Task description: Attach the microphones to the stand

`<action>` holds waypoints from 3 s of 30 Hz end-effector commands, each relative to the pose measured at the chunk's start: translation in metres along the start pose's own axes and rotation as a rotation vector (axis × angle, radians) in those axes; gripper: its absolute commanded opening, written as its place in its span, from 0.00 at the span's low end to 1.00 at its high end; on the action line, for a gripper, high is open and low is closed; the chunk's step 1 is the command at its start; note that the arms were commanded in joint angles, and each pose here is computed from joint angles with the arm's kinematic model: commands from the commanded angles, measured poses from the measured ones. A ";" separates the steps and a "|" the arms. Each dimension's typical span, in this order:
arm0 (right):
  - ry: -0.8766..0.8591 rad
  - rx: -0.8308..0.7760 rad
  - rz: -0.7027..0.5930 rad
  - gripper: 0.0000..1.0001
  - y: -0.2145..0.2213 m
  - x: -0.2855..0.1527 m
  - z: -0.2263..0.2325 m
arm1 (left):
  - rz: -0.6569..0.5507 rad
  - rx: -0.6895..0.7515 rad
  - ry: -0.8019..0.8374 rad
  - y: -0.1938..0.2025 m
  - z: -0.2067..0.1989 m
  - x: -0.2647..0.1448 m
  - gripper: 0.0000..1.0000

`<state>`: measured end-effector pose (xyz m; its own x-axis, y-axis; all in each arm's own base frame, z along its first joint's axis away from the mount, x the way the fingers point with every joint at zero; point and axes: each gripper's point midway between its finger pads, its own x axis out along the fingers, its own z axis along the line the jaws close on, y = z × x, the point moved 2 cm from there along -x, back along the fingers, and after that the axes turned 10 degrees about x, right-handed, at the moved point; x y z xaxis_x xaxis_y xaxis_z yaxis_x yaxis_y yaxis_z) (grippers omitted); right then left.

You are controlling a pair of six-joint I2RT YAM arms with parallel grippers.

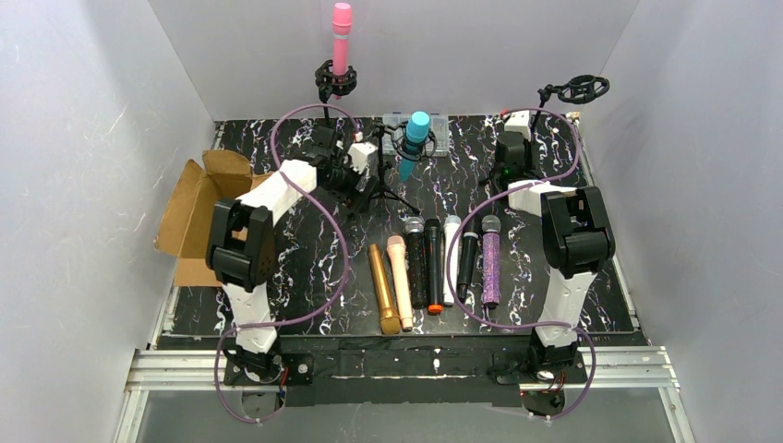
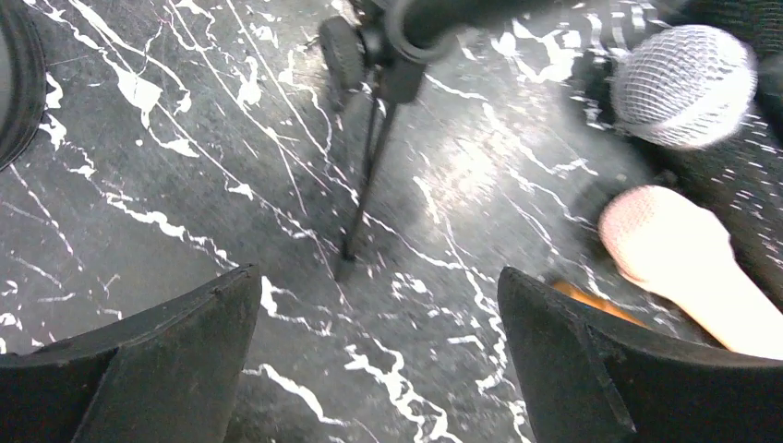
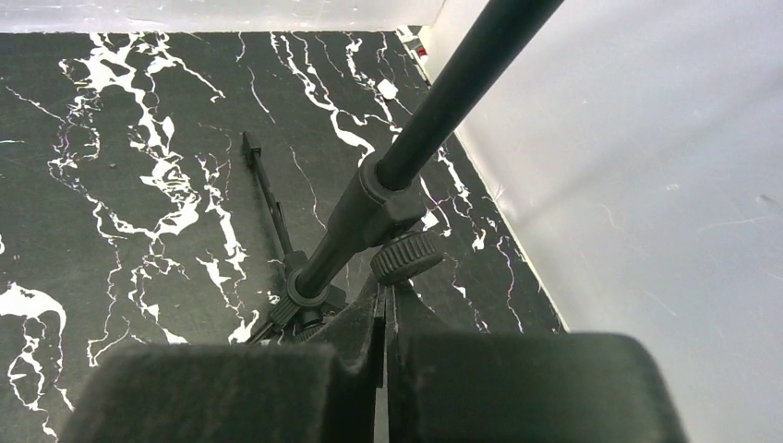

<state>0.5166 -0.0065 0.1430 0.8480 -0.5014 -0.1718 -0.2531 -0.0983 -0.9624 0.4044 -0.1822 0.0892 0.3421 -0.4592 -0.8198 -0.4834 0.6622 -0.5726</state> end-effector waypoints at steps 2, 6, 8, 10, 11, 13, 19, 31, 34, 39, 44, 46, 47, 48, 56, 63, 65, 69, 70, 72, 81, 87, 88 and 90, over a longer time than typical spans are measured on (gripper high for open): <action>-0.014 0.097 -0.086 0.01 -0.030 -0.003 -0.003 | -0.018 -0.033 0.122 0.004 -0.030 -0.054 1.00; -0.033 0.111 -0.095 0.01 -0.035 -0.014 -0.006 | -0.028 -0.089 0.142 0.008 -0.033 -0.075 0.99; -0.035 0.119 -0.102 0.01 -0.039 -0.019 -0.010 | -0.047 -0.112 0.145 0.007 -0.035 -0.087 0.99; -0.052 0.136 -0.115 0.01 -0.046 -0.027 -0.015 | -0.067 -0.115 0.134 0.006 -0.036 -0.097 0.99; -0.070 0.143 -0.118 0.01 -0.048 -0.032 -0.015 | -0.075 -0.113 0.131 0.005 -0.038 -0.102 0.99; -0.091 0.163 -0.132 0.01 -0.052 -0.040 -0.019 | -0.086 -0.115 0.124 0.005 -0.039 -0.107 0.99; -0.076 0.165 -0.221 0.72 -0.062 -0.045 -0.028 | -0.111 -0.124 0.122 0.007 -0.044 -0.114 0.99; 0.018 0.109 -0.385 0.85 -0.081 0.007 -0.003 | -0.147 -0.126 0.130 -0.002 -0.035 -0.115 0.99; 0.060 0.125 -0.403 0.84 -0.082 0.017 -0.002 | -0.151 -0.126 0.128 -0.003 -0.033 -0.115 1.00; 0.052 0.130 -0.429 0.64 -0.086 0.030 0.006 | -0.148 -0.126 0.120 0.000 -0.032 -0.116 0.99; 0.042 0.140 -0.445 0.26 -0.088 0.034 0.011 | -0.144 -0.125 0.118 0.004 -0.031 -0.115 0.99; 0.029 0.152 -0.448 0.06 -0.088 0.032 0.011 | -0.143 -0.130 0.122 0.005 -0.031 -0.115 0.99; 0.022 0.161 -0.450 0.01 -0.089 0.029 0.012 | -0.141 -0.136 0.124 0.007 -0.031 -0.114 0.99; 0.015 0.167 -0.454 0.01 -0.091 0.027 0.011 | -0.141 -0.141 0.126 0.007 -0.032 -0.114 0.99; -0.160 0.230 -0.548 0.01 -0.188 -0.105 0.010 | -0.212 -0.159 0.075 -0.017 -0.047 -0.176 0.99; -0.554 0.399 -0.420 0.01 -0.198 -0.275 -0.028 | -0.283 -0.138 -0.040 -0.008 -0.084 -0.261 0.99; -0.678 0.428 -0.390 0.01 -0.197 -0.300 -0.027 | -0.297 -0.142 -0.058 -0.006 -0.090 -0.272 0.99; -0.926 0.465 -0.322 0.01 -0.194 -0.342 -0.019 | -0.303 -0.152 -0.083 0.000 -0.097 -0.284 0.99; -1.000 0.472 -0.306 0.01 -0.193 -0.354 -0.014 | -0.299 -0.158 -0.089 0.002 -0.098 -0.286 0.99; -1.137 0.483 -0.275 0.01 -0.190 -0.379 -0.001 | -0.291 -0.174 -0.105 0.005 -0.098 -0.288 0.99; -1.477 0.386 -0.268 0.01 -0.183 -0.486 0.056 | -0.244 -0.176 -0.165 0.021 -0.098 -0.300 0.99; -1.581 0.384 -0.298 0.01 -0.176 -0.536 0.102 | -0.231 -0.161 -0.199 0.027 -0.101 -0.311 0.99; -1.591 0.400 -0.309 0.01 -0.176 -0.540 0.110 | -0.229 -0.162 -0.210 0.029 -0.101 -0.312 0.99; -1.600 0.426 -0.329 0.01 -0.175 -0.545 0.128 | -0.223 -0.165 -0.242 0.032 -0.098 -0.315 0.99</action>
<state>0.1500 0.3706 0.2991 0.4936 0.8685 -0.0458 -0.1894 0.0559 -0.9803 0.2153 -0.0864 0.3180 0.5834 -0.4605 -0.6690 -0.5092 0.4344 -0.7430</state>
